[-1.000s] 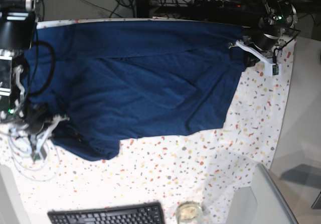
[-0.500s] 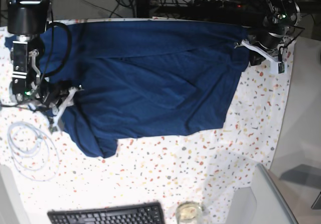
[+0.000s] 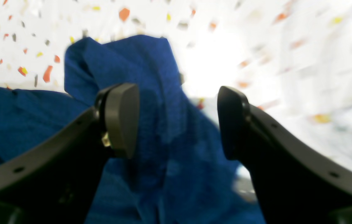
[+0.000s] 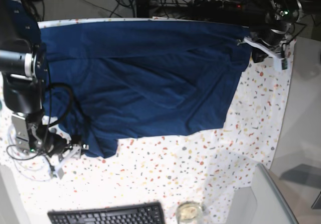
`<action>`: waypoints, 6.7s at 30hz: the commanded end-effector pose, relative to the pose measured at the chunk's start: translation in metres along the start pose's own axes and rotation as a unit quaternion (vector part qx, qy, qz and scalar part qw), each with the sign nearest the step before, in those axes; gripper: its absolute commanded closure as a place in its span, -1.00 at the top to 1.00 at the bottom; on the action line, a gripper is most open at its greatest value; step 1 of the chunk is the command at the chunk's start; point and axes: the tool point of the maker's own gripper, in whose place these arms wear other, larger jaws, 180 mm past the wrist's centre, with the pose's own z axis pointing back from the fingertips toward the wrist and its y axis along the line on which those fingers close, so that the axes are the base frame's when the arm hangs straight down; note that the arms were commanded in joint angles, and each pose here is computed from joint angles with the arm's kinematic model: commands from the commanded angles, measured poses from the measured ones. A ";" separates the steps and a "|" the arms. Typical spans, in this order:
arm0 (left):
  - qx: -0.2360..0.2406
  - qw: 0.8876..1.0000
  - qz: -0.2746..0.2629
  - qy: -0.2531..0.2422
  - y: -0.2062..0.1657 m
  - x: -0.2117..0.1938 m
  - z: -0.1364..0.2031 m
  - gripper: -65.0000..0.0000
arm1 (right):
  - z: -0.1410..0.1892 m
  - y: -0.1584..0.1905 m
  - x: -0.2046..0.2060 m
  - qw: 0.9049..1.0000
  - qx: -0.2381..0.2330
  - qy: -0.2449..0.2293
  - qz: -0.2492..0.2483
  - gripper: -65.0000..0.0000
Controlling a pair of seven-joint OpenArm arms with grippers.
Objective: Layout the t-shirt on the table in an organized manner, then fold the t-shirt properly
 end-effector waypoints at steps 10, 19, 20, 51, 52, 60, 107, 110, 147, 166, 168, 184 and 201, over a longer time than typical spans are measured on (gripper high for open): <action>0.029 0.999 0.003 -0.018 0.030 0.008 0.013 -1.00 | 0.000 -0.002 0.026 0.998 0.004 -0.059 -0.019 -0.85; 0.033 0.999 0.010 -0.009 0.035 0.000 0.010 -1.00 | 0.056 0.006 0.066 0.985 -0.022 -0.149 0.078 -0.99; 0.030 0.999 0.011 -0.007 0.033 -0.001 0.009 -1.00 | 0.063 0.008 0.069 0.984 -0.025 -0.155 0.088 -0.99; 0.026 0.999 0.019 -0.007 0.030 -0.001 0.003 -1.00 | 0.071 0.061 -0.063 0.992 0.018 -0.062 0.109 -0.69; 0.026 0.999 0.019 -0.007 0.030 -0.001 0.003 -1.00 | 0.071 0.058 -0.069 0.993 0.014 -0.037 0.112 -0.47; 0.030 0.999 0.019 -0.010 0.033 0.001 0.006 -1.00 | 0.083 0.056 0.011 0.988 -0.002 -0.093 0.122 0.14; 0.055 0.998 0.012 -0.012 0.051 0.000 0.021 -1.00 | 0.014 -0.023 0.040 0.993 -0.072 -0.068 -0.065 0.47; 0.055 0.998 0.012 -0.010 0.051 -0.002 0.022 -1.00 | 0.001 -0.024 0.024 0.992 -0.072 -0.068 -0.077 0.46; 0.054 0.998 0.011 -0.012 0.051 0.000 0.021 -1.00 | 0.124 0.002 0.134 0.962 -0.095 -0.254 0.038 -1.00; 0.055 0.998 0.011 -0.012 0.051 0.000 0.021 -1.00 | 0.155 0.035 0.150 0.945 -0.059 -0.300 0.121 -1.00; 0.055 0.998 0.011 -0.012 0.051 0.000 0.021 -1.00 | 0.153 0.040 0.144 0.945 -0.049 -0.295 0.136 -1.00; 0.054 0.998 0.011 -0.012 0.051 0.000 0.021 -1.00 | 0.089 0.112 0.012 0.962 0.076 -0.174 0.197 -1.00; 0.054 0.998 0.012 -0.010 0.050 -0.002 0.021 -1.00 | 0.076 0.082 0.003 0.985 0.022 -0.142 0.094 0.40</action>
